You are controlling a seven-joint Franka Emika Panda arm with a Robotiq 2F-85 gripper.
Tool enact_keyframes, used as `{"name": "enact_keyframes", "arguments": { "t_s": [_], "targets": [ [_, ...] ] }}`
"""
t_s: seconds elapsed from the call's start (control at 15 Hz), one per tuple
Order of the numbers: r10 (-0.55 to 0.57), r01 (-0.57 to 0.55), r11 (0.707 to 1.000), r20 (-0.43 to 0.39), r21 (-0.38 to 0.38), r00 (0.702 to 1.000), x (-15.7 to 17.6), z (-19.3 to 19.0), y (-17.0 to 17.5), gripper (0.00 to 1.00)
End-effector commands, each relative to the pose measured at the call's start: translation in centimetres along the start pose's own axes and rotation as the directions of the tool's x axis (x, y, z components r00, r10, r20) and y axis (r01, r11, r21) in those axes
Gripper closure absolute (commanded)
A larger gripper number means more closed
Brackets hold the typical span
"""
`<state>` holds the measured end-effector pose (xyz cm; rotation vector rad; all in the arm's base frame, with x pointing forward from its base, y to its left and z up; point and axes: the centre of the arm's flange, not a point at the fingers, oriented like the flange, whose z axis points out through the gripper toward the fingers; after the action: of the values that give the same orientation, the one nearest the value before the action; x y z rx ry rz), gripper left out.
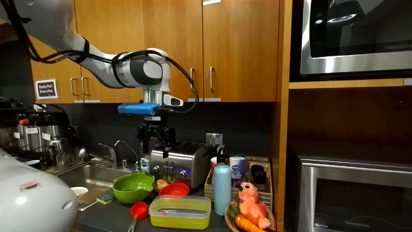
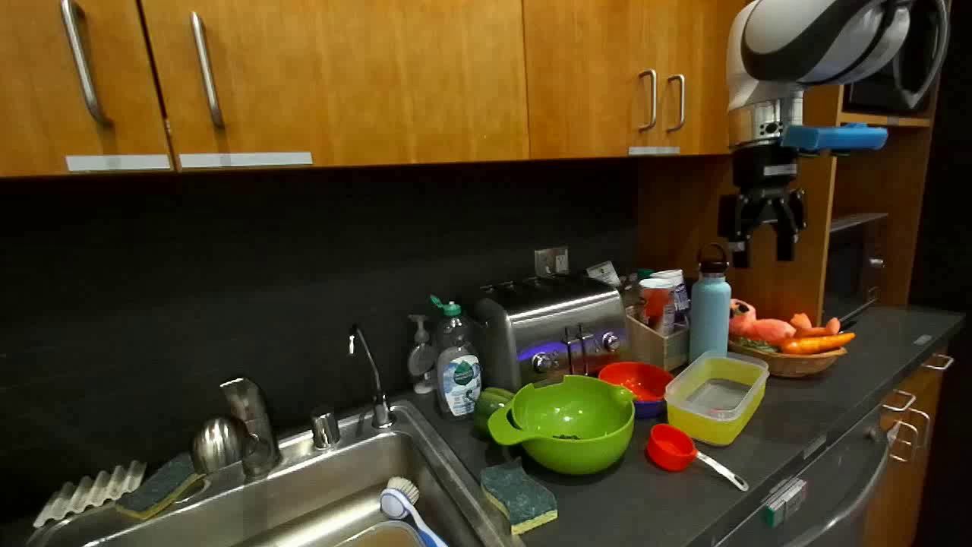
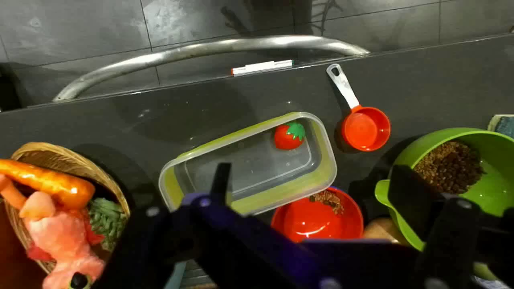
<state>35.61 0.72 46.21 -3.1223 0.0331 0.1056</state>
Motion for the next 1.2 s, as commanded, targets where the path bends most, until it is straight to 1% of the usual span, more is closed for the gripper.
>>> {"name": "enact_keyframes", "arguments": {
  "t_s": [0.0, 0.33, 0.4, 0.47, 0.6, 0.8, 0.87, 1.0, 1.07, 1.13],
  "targets": [
    [0.0, 0.0, 1.0, 0.0, 0.0, 1.0, 0.0, 0.0, 0.0, 0.0],
    [0.0, 0.0, 1.0, 0.0, 0.0, 1.0, 0.0, 0.0, 0.0, 0.0],
    [0.003, -0.002, 0.999, 0.012, -0.04, 1.0, 0.2, 0.1, -0.2, 0.0],
    [-0.025, 0.023, 0.997, -0.022, -0.075, 0.999, 0.5, -0.4, -0.7, 0.0],
    [-0.106, 0.09, 0.982, -0.092, -0.164, 0.99, 1.0, -1.9, -2.1, 0.0],
    [-0.209, 0.159, 0.947, -0.159, -0.28, 0.965, 1.2, -4.0, -4.3, 0.0],
    [-0.247, 0.181, 0.929, -0.175, -0.322, 0.953, 1.2, -4.8, -4.9, 0.0],
    [-0.314, 0.214, 0.884, -0.188, -0.416, 0.931, 1.1, -6.6, -5.6, 0.0],
    [-0.342, 0.218, 0.863, -0.21, -0.456, 0.916, 1.3, -7.8, -5.7, 0.0],
    [-0.351, 0.193, 0.858, -0.267, -0.477, 0.898, 1.9, -8.6, -5.7, 0.0]
  ]
}}
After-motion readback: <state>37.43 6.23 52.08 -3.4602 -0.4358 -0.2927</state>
